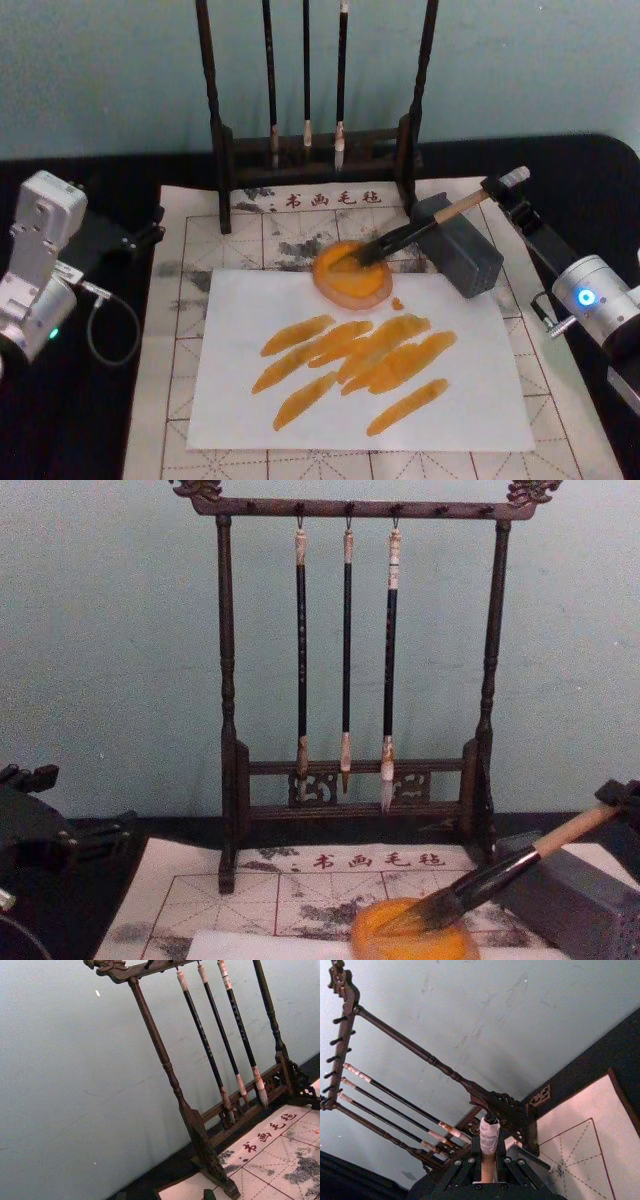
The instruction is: Pick up the brush from the inkstone, write on the paper, then place the brush back to its original position.
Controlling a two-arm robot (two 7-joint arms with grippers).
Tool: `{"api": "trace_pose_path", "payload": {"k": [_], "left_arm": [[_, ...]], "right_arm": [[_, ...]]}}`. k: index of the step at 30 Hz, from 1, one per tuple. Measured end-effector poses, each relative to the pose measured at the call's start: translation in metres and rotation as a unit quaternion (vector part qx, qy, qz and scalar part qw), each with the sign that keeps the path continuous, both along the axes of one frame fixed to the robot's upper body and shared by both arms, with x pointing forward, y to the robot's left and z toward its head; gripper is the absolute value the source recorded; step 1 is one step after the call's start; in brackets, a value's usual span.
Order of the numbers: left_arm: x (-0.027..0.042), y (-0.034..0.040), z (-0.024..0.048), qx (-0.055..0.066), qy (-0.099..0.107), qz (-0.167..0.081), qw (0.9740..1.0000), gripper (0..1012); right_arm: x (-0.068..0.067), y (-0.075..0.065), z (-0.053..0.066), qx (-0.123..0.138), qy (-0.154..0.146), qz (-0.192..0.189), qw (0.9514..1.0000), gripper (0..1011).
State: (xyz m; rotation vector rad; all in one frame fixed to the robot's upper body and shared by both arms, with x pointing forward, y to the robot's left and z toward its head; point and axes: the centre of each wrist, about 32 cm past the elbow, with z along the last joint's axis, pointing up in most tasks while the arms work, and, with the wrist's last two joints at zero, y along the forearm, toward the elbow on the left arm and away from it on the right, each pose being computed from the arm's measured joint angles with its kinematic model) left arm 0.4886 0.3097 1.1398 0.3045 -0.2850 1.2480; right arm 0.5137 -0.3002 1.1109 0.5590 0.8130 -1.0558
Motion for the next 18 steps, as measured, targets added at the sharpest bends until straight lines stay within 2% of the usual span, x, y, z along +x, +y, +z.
{"api": "trace_pose_path", "payload": {"k": [18], "left_arm": [[0.0000, 0.0000, 0.0000, 0.000, 0.000, 0.000, 1.0000, 1001]], "right_arm": [[-0.0003, -0.0005, -0.0008, 0.004, 0.005, -0.003, 1.0000, 175]]}}
